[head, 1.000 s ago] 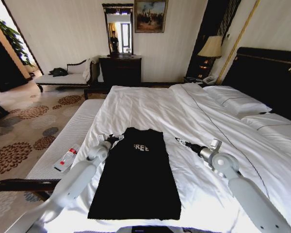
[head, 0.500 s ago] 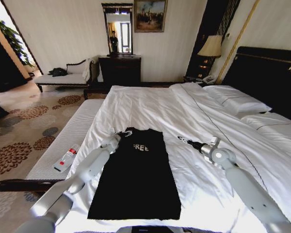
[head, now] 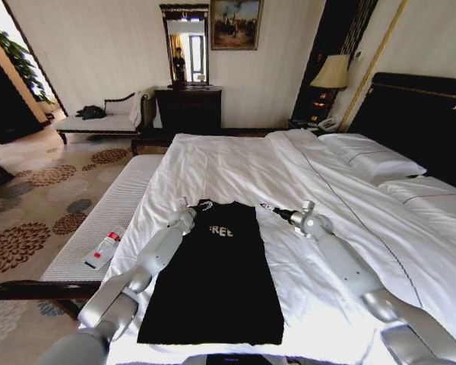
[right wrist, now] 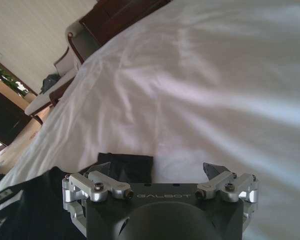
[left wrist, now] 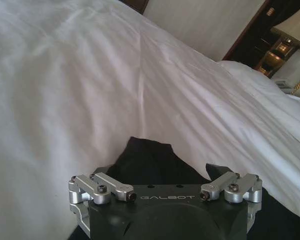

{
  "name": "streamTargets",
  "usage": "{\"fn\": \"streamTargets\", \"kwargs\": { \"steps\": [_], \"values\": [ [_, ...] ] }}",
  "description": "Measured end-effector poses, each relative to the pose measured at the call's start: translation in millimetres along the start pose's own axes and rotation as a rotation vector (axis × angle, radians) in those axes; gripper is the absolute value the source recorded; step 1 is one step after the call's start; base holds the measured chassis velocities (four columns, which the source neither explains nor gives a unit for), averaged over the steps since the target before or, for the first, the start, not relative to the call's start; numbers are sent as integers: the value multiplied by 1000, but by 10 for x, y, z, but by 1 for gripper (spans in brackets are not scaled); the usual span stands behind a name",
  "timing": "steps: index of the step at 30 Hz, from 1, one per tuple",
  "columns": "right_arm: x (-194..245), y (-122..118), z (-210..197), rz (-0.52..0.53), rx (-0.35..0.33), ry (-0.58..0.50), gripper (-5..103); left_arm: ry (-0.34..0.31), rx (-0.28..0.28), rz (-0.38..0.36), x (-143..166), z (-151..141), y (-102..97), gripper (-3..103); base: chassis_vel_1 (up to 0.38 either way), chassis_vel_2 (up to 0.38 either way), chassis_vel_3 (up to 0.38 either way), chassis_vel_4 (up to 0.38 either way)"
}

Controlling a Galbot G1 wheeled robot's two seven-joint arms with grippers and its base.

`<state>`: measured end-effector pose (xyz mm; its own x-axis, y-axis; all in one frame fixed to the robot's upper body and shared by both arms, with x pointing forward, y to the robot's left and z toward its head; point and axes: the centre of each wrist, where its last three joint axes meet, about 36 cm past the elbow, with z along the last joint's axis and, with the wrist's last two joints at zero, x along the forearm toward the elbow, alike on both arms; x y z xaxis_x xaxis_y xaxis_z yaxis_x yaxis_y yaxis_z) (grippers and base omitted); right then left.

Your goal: Fold the clothes on the bed.

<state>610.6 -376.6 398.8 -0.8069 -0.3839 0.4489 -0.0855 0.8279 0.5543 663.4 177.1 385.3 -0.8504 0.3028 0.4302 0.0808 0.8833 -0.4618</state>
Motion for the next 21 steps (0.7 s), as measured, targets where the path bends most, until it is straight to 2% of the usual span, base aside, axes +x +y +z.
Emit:
{"fn": "streamTargets", "kwargs": {
  "steps": [4, 8, 15, 21],
  "values": [
    [-102, -30, 48, 0, -1, 7, 100, -8, -5, -2, -16, -18, 44, 100, 0, 0, 0, 0],
    [-243, -10, 93, -5, -8, 12, 100, -25, -34, -3, -19, -27, 118, 99, 0, 0, 0, 0],
    [-484, 238, 169, -53, -27, 24, 100, -28, -50, -20, -18, -62, 255, 99, 0, 0, 0, 0],
    [-655, 350, 270, -55, -45, 42, 100, -20, -45, -20, -70, -33, 207, 99, 0, 0, 0, 0]
  ]
}}
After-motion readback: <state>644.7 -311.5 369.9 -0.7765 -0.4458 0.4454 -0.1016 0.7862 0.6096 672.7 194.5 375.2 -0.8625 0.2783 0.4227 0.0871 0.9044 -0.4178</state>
